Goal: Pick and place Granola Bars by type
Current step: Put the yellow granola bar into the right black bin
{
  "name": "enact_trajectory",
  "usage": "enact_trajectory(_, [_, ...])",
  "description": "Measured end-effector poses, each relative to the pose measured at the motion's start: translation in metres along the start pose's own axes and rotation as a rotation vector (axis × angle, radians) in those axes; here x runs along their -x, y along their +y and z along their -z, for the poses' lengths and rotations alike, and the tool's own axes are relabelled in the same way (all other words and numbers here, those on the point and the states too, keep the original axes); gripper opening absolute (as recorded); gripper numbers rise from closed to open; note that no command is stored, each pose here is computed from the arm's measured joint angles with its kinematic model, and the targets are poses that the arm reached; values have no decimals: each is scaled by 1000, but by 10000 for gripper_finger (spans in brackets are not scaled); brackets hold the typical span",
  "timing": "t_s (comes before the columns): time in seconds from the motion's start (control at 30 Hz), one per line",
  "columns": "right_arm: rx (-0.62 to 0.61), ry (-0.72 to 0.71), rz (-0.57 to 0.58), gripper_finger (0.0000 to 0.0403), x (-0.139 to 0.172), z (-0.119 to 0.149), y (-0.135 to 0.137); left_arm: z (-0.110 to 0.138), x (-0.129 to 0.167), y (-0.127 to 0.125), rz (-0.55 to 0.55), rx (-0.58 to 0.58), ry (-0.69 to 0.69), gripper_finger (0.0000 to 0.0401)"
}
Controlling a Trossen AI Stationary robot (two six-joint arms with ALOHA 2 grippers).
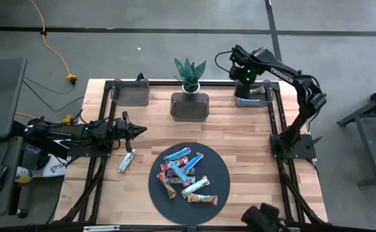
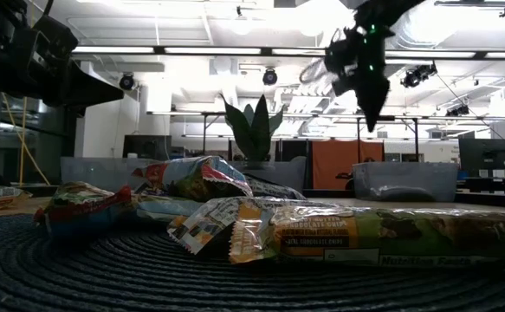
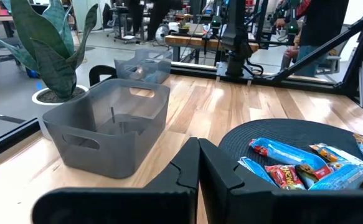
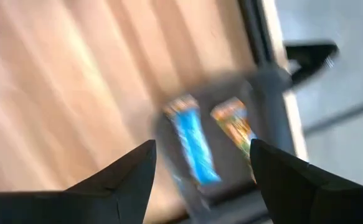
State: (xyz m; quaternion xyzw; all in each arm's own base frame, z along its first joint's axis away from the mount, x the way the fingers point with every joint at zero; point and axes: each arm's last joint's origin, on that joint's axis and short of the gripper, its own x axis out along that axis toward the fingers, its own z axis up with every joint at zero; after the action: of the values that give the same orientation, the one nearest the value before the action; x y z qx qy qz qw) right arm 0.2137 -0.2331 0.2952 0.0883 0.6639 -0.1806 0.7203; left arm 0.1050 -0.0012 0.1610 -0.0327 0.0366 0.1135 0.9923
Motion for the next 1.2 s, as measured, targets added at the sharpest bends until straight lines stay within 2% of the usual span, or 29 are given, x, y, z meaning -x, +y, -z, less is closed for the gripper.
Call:
enact_trajectory(0.13, [15, -110, -132, 243, 16, -5, 22, 0, 0, 0, 0, 0, 0, 1])
enact_trajectory(0.37, [80, -216, -334, 243, 40, -9, 72, 0, 0, 0, 0, 0, 0, 1])
enact_trajectory(0.57, [126, -239, -406, 243, 55, -11, 120, 0, 0, 0, 0, 0, 0, 1])
enact_trajectory(0.8, [114, -282, -482, 243, 66, -17, 180, 0, 0, 0, 0, 0, 0, 1])
enact_trajectory(1.2, [84, -532, -730, 243, 103, -14, 290, 0, 0, 0, 0, 0, 0, 1])
